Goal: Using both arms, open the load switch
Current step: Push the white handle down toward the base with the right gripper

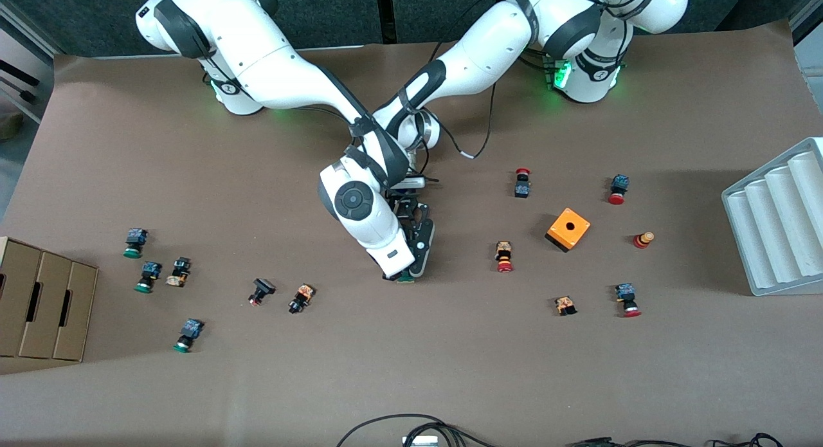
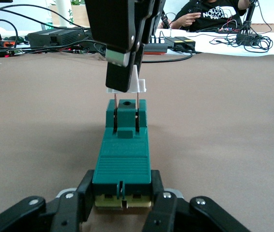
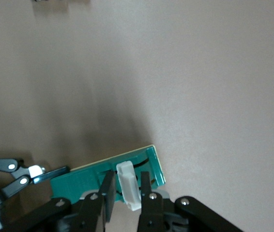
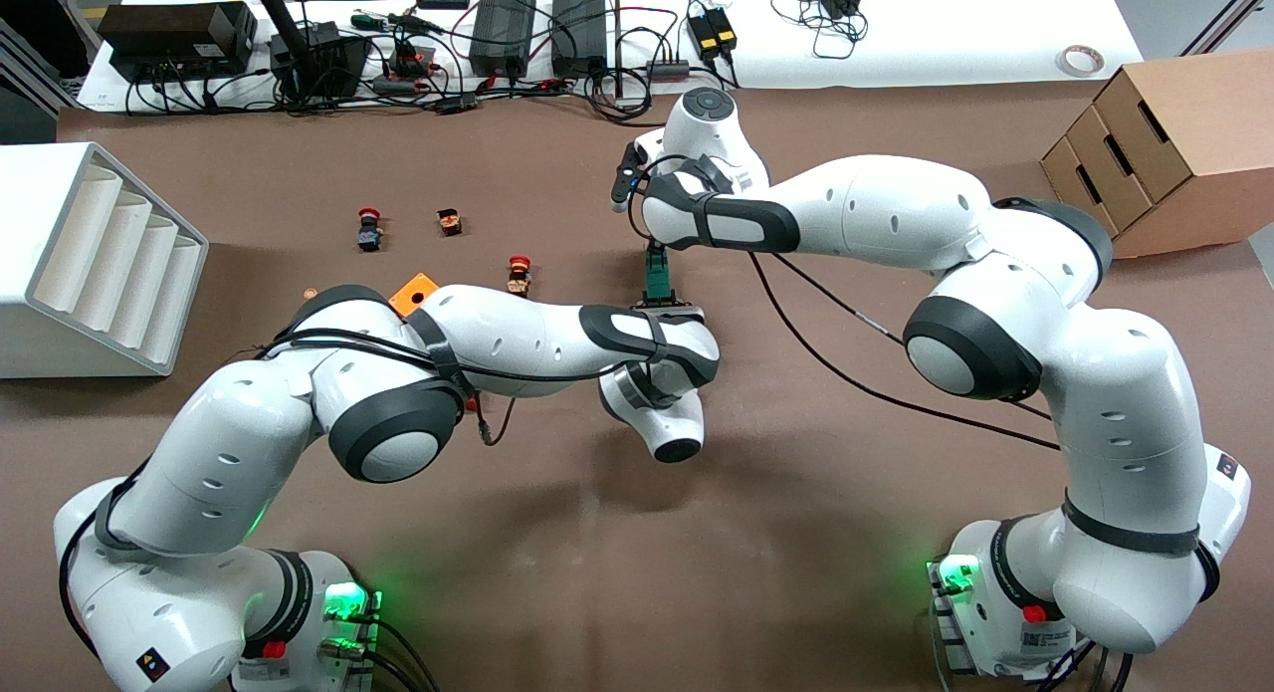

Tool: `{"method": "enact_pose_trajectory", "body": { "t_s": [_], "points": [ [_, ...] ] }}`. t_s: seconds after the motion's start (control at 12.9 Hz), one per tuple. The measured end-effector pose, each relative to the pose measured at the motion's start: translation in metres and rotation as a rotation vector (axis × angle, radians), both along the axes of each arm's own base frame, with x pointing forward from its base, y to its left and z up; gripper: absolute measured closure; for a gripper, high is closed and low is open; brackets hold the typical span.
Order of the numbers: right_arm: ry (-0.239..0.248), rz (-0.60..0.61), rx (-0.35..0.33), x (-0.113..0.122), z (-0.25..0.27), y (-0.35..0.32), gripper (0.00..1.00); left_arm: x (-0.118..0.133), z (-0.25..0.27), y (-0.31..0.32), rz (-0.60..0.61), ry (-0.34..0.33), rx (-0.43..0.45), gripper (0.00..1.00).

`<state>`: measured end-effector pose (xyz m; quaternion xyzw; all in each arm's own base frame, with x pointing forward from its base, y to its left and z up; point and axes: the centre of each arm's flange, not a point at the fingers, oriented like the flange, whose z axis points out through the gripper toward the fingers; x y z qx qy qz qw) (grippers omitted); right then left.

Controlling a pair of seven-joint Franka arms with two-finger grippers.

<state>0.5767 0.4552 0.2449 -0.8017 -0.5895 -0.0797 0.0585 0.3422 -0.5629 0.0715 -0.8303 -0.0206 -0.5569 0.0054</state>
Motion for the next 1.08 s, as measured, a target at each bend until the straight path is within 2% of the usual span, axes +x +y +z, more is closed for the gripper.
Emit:
{"method": "enact_pose_trajectory", "body": {
  "t_s": [1.08],
  "points": [
    [0.023,-0.013,-0.007,-0.0101,0.0043,0.0018,0.73,0.0000,-0.0001,0.0001,-0.001,-0.001,0.001,0.50]
  ]
}}
